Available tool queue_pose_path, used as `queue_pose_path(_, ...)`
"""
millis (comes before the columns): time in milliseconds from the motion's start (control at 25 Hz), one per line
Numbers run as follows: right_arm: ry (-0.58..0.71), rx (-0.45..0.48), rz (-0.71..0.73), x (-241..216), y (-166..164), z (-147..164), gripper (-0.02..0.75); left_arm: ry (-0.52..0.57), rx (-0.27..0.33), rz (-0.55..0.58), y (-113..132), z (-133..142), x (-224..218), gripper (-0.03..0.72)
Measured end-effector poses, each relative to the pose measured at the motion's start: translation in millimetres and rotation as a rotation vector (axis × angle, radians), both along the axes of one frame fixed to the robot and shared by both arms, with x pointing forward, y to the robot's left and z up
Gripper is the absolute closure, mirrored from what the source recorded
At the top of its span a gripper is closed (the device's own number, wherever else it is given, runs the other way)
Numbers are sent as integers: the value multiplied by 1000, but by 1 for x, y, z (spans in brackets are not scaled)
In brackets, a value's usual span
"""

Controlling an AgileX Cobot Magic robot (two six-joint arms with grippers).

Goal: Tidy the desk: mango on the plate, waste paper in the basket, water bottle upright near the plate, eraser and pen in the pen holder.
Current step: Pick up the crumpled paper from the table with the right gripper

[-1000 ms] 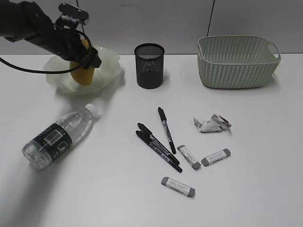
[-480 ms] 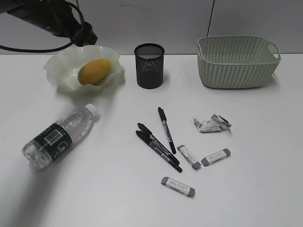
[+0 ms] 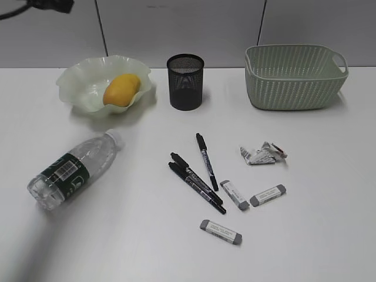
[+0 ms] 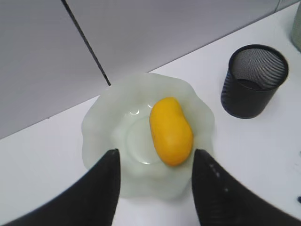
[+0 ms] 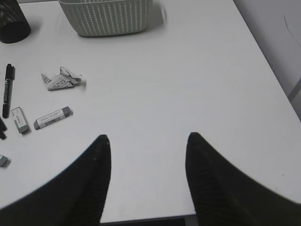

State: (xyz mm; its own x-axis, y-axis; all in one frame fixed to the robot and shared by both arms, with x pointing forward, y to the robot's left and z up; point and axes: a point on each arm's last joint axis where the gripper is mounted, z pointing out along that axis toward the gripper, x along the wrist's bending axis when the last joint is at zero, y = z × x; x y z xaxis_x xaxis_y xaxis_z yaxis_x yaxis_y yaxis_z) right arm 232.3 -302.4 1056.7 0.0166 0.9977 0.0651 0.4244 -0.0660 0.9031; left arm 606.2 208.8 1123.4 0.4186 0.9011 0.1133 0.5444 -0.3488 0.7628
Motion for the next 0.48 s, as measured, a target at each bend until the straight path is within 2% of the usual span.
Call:
queue_pose_path(160, 0, 0, 0, 0, 0, 0, 323, -42, -79, 75, 19, 27, -75, 330)
queue_pose_path(320, 1, 11, 7, 0, 1, 0, 323, -64, -131, 186, 44, 27, -158, 332)
queue_pose_path(480, 1, 25, 17, 0, 2, 0, 323, -90, -137, 237, 67, 11, -240, 332)
